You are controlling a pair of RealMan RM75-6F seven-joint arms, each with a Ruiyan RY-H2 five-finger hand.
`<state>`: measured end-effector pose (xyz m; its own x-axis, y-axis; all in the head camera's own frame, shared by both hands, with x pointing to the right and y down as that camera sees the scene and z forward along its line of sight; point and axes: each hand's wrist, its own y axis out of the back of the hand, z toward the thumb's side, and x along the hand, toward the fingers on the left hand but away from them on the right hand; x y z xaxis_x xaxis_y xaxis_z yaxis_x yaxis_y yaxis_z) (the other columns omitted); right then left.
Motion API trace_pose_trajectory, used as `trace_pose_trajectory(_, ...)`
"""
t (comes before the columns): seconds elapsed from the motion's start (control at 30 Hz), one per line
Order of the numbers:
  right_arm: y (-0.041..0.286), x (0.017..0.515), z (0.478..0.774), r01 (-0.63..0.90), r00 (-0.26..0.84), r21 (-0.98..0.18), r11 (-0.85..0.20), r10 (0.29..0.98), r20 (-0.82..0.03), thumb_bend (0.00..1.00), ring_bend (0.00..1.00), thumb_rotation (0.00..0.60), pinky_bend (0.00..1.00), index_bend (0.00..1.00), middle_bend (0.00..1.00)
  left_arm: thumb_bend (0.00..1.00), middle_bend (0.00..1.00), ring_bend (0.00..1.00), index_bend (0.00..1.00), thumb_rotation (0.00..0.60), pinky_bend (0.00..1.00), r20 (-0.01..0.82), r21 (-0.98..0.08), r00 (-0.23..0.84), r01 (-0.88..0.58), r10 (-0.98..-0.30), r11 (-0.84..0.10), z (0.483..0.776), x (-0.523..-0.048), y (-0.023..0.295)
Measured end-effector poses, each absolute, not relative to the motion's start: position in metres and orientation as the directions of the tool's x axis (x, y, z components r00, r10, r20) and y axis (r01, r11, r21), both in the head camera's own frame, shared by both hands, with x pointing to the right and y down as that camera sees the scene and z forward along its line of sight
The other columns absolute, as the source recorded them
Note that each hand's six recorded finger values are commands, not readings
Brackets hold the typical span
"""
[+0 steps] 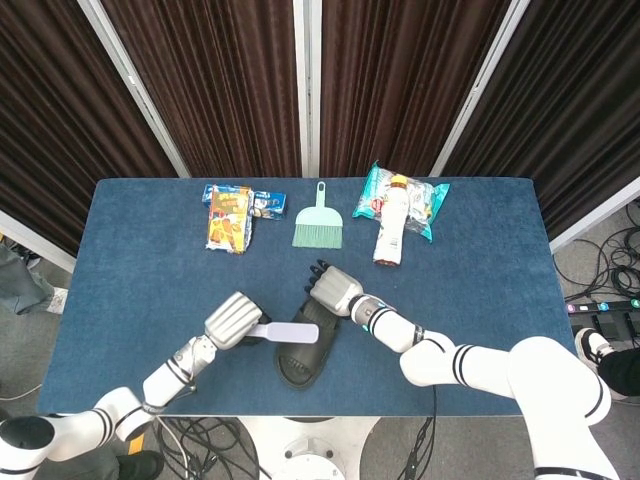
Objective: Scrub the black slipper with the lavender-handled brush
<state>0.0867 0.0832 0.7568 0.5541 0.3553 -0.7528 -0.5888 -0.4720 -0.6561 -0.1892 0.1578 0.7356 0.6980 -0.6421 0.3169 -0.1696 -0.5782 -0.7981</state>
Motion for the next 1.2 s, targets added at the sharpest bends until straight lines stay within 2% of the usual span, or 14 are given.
trace_pose_trajectory(0.3,0.083,0.085,0.754,-0.577,0.556,-0.660,-0.480,0.361,-0.749,0.13,0.09,0.600,0.11,0.36,0.31,0.48,1.00,1.00,1.00,0.600,1.00,0.356,-0.849,0.699,-0.035,-0.619,-0.527,0.766,-0.186,0.163)
trace_pose_trajectory(0.53,0.082,0.084,0.753,-0.561,0.555,-0.661,-0.498,0.365,-0.747,0.13,0.09,0.600,0.12,0.36,0.31,0.48,1.00,1.00,1.00,0.600,1.00,0.340,-0.847,0.763,-0.006,-0.549,-0.532,0.761,-0.181,0.190)
trace_pose_trajectory(0.63,0.081,0.085,0.754,-0.560,0.553,-0.659,-0.502,0.366,-0.748,0.13,0.09,0.600,0.12,0.36,0.31,0.48,1.00,1.00,1.00,0.600,1.00,0.316,-0.844,0.780,-0.030,-0.541,-0.536,0.752,-0.181,0.196)
trace_pose_trajectory(0.77,0.081,0.086,0.754,-0.561,0.551,-0.658,-0.502,0.366,-0.750,0.13,0.09,0.600,0.13,0.36,0.31,0.48,1.00,1.00,1.00,0.600,1.00,0.276,-0.838,0.784,-0.086,-0.555,-0.539,0.737,-0.181,0.194)
trace_pose_trajectory(0.9,0.082,0.086,0.753,-0.561,0.552,-0.658,-0.503,0.365,-0.749,0.13,0.09,0.600,0.13,0.36,0.31,0.48,1.00,1.00,1.00,0.600,1.00,0.259,-0.828,0.752,-0.150,-0.606,-0.540,0.729,-0.182,0.176)
trace_pose_trajectory(1.07,0.082,0.085,0.752,-0.563,0.552,-0.659,-0.499,0.367,-0.749,0.13,0.09,0.600,0.13,0.36,0.31,0.48,1.00,1.00,1.00,0.600,1.00,0.307,-0.816,0.693,-0.160,-0.652,-0.555,0.739,-0.180,0.152)
trace_pose_trajectory(1.2,0.082,0.084,0.751,-0.562,0.550,-0.658,-0.501,0.367,-0.750,0.13,0.09,0.600,0.13,0.36,0.31,0.48,1.00,1.00,1.00,0.600,1.00,0.357,-0.826,0.675,-0.094,-0.645,-0.556,0.755,-0.177,0.152)
